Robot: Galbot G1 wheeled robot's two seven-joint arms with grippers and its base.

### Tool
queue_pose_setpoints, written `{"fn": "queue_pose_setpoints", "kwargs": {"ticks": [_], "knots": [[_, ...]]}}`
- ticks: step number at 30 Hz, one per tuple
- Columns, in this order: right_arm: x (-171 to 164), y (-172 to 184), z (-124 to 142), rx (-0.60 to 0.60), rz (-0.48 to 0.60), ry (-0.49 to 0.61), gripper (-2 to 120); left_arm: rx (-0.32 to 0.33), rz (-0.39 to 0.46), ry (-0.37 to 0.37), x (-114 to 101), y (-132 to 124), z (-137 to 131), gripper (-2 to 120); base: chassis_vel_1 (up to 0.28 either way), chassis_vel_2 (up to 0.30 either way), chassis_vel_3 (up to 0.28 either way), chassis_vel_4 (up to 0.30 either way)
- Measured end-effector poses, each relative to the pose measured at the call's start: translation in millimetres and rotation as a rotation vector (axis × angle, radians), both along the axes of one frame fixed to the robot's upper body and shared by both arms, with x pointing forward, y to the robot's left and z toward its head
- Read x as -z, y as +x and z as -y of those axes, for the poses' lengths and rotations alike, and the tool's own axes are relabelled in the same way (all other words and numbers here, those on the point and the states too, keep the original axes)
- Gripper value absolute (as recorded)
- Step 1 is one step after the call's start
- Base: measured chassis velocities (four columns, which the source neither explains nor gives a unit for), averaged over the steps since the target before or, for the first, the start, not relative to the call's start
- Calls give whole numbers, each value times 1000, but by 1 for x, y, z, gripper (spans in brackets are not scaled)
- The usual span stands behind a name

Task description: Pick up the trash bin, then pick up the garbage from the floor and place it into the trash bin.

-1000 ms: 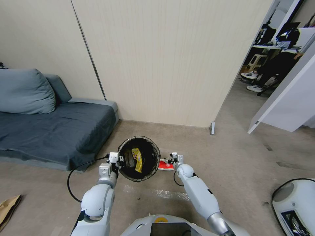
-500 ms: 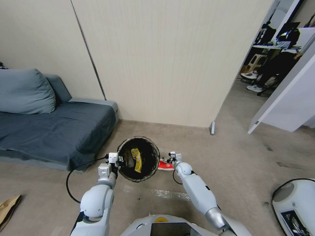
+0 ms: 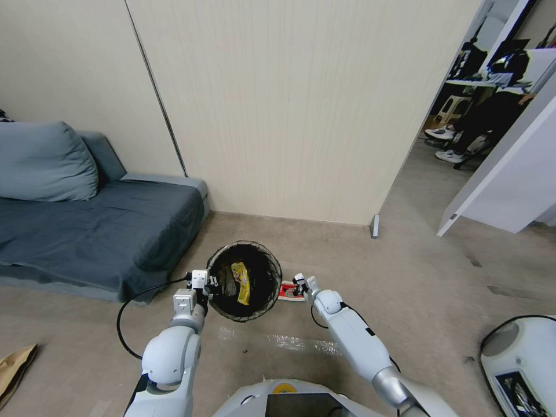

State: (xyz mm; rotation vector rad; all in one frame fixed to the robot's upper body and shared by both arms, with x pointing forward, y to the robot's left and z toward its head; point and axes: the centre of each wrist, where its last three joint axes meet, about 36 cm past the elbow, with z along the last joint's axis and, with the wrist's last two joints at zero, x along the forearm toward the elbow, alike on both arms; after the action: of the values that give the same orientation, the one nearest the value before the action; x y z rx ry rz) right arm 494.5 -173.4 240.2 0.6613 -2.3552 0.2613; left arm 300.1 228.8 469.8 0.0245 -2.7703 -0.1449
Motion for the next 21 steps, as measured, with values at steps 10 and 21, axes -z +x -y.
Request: {"fn": "queue_pose_setpoints", "kwargs": {"ticks": [10,21], "knots": [[1,4,6,-60,3,-30,100,-2,-1,0,1,0,-1,1,0,0,0,0],[9,19,16,-23,-33,-37,100,-5,0,1,1,2,-3,1,0,0,0,0]]}}
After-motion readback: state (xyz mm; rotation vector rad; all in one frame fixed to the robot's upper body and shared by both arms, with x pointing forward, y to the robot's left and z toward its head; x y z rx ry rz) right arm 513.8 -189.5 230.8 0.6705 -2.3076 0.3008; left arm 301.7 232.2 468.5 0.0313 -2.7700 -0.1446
